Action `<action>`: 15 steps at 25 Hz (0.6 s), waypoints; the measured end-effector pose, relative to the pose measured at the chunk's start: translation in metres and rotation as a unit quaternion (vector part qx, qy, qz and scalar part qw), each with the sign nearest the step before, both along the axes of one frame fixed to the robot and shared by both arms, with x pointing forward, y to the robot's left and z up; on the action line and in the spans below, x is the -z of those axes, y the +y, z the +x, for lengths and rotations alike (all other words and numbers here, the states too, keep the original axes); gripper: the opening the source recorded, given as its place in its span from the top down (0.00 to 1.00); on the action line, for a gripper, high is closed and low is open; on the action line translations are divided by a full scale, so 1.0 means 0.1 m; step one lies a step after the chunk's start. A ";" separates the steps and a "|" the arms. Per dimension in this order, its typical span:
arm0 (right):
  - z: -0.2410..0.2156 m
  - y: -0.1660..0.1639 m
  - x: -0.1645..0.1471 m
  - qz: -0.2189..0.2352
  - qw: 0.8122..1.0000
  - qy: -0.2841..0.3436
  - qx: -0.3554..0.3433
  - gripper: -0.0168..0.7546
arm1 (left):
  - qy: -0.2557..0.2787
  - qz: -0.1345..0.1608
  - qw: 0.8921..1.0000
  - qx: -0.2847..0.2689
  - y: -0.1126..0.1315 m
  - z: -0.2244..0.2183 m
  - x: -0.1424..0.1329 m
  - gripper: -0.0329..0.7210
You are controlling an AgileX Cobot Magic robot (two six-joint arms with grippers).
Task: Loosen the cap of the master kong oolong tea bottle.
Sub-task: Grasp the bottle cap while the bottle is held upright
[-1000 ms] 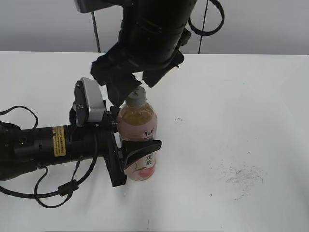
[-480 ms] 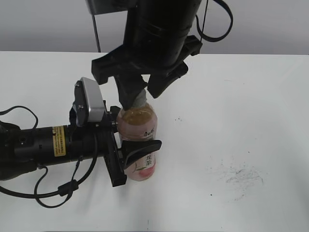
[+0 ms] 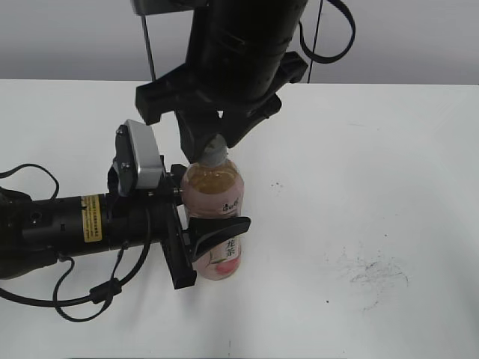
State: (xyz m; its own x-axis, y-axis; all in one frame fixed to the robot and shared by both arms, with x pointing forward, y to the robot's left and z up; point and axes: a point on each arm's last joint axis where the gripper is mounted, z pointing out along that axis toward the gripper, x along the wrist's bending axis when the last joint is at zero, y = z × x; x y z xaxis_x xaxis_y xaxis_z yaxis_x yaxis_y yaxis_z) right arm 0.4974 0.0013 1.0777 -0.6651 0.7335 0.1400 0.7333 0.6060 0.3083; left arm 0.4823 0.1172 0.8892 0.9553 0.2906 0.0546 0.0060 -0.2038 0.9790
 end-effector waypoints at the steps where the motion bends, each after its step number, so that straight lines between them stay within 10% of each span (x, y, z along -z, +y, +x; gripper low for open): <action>1: 0.00 0.00 0.00 0.000 1.000 0.000 -0.001 0.52 | 0.000 0.000 1.000 0.000 0.00 0.00 0.00 0.42; 15: 0.01 0.01 0.06 -0.020 0.997 -0.012 -0.072 0.61 | 0.002 0.000 1.000 -0.002 0.00 0.00 0.00 0.43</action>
